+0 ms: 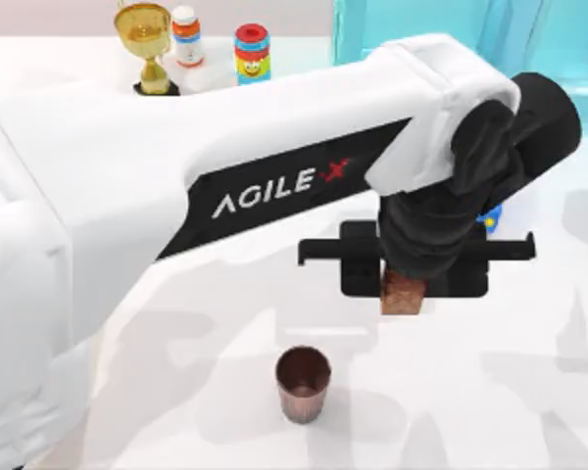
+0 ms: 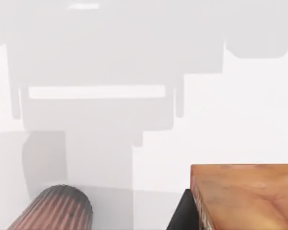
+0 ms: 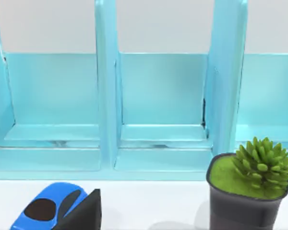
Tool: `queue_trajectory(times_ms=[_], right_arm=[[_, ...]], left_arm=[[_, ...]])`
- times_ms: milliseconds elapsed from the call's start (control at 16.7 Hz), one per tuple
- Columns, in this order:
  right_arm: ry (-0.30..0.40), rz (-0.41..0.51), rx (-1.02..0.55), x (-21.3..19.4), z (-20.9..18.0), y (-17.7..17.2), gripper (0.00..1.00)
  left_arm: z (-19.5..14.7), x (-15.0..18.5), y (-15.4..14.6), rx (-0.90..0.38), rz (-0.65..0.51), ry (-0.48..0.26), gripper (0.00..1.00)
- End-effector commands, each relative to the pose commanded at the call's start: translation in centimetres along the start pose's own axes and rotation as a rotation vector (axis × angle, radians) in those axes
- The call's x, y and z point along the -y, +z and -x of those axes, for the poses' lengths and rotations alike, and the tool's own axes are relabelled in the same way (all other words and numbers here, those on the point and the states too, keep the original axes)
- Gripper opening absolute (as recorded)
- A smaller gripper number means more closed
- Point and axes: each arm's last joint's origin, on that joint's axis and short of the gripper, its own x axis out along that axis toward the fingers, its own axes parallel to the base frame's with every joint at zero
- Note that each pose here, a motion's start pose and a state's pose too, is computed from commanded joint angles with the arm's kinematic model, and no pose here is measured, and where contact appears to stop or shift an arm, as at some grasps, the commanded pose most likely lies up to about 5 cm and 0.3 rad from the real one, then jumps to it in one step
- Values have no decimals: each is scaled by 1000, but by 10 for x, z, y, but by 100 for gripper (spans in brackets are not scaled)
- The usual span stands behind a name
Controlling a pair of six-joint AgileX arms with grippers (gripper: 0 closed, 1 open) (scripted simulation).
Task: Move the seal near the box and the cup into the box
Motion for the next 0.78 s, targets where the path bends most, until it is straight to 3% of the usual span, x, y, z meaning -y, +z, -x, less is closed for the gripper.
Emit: queue_trajectory(times_ms=[420, 600, 780], right_arm=[[0, 0, 0, 0, 0, 0, 100], [0, 0, 0, 0, 0, 0, 100], [0, 0, 0, 0, 0, 0, 100]], left_arm=[[3, -11, 4, -2, -7, 4, 0], [9, -51, 25, 2, -6, -5, 0], [14, -120, 48, 4, -3, -5, 0]])
